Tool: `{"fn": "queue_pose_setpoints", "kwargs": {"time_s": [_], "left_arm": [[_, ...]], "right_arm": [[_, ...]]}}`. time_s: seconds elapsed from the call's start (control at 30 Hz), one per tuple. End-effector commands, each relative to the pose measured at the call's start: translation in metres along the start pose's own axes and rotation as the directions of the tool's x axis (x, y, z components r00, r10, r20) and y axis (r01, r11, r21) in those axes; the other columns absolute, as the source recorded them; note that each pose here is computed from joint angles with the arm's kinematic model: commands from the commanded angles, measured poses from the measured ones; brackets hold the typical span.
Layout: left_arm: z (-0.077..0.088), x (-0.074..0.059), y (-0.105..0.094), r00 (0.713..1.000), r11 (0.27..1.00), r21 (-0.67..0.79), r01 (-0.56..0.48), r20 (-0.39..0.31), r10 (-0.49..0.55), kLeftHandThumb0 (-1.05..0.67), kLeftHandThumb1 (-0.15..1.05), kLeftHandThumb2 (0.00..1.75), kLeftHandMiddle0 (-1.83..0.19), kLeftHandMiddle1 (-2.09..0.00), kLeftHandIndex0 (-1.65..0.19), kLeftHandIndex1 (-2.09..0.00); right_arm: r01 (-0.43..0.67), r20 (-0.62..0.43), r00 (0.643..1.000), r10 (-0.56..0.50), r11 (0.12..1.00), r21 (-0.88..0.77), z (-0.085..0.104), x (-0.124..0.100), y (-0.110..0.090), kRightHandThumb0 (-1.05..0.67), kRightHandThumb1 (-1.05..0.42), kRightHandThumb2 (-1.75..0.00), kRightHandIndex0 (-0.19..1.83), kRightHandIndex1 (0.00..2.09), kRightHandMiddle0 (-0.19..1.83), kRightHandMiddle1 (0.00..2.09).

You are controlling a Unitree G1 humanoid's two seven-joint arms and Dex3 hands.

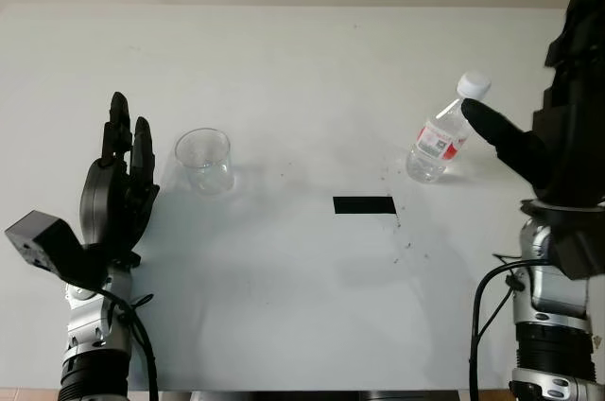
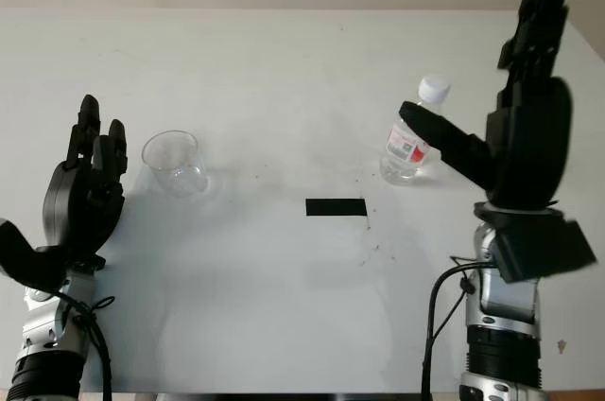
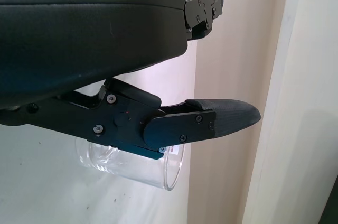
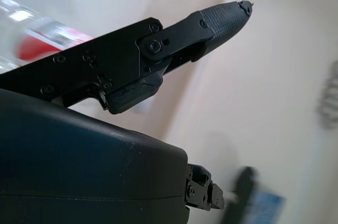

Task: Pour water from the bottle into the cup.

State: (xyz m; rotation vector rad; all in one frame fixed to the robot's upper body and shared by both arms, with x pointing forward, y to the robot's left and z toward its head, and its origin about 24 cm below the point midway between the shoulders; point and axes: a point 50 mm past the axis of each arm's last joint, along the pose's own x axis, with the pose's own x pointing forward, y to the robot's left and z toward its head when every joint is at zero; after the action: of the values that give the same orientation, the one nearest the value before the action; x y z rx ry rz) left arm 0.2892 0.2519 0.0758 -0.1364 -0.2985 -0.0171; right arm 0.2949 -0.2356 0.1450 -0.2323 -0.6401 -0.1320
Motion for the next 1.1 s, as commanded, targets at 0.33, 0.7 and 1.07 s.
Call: {"fn": "queue_pose_setpoints", "kwargs": {"time_s": [0.33, 0.7, 1.07], "left_arm": [[-0.005, -0.008, 0.008, 0.999, 1.0, -0.005, -0.01, -0.039, 0.01, -0.74, 1.05, 0.5, 0.19, -0.04, 0.19, -0.01], [-0.003, -0.011, 0.011, 0.999, 1.0, 0.013, -0.018, -0.035, 0.018, -0.73, 1.05, 0.51, 0.18, -0.04, 0.18, -0.02], [-0.003, -0.01, 0.01, 0.999, 1.0, 0.02, -0.013, -0.039, 0.014, -0.73, 1.05, 0.51, 0.19, -0.05, 0.18, -0.03]], "right_arm": [[0.108, -0.325, 0.945, -0.02, 0.961, 0.254, -0.062, -0.004, -0.003, -0.94, -0.86, -0.04, -0.19, 0.0, -0.17, 0.01], [0.133, -0.476, 0.879, 0.034, 0.94, 0.313, -0.091, -0.013, 0.002, -0.92, -0.81, -0.05, -0.19, 0.0, -0.19, 0.0], [0.004, -0.404, 0.911, 0.087, 0.976, 0.218, -0.085, -0.013, 0.008, -0.98, -0.84, -0.05, -0.19, 0.05, -0.18, 0.02]]}}
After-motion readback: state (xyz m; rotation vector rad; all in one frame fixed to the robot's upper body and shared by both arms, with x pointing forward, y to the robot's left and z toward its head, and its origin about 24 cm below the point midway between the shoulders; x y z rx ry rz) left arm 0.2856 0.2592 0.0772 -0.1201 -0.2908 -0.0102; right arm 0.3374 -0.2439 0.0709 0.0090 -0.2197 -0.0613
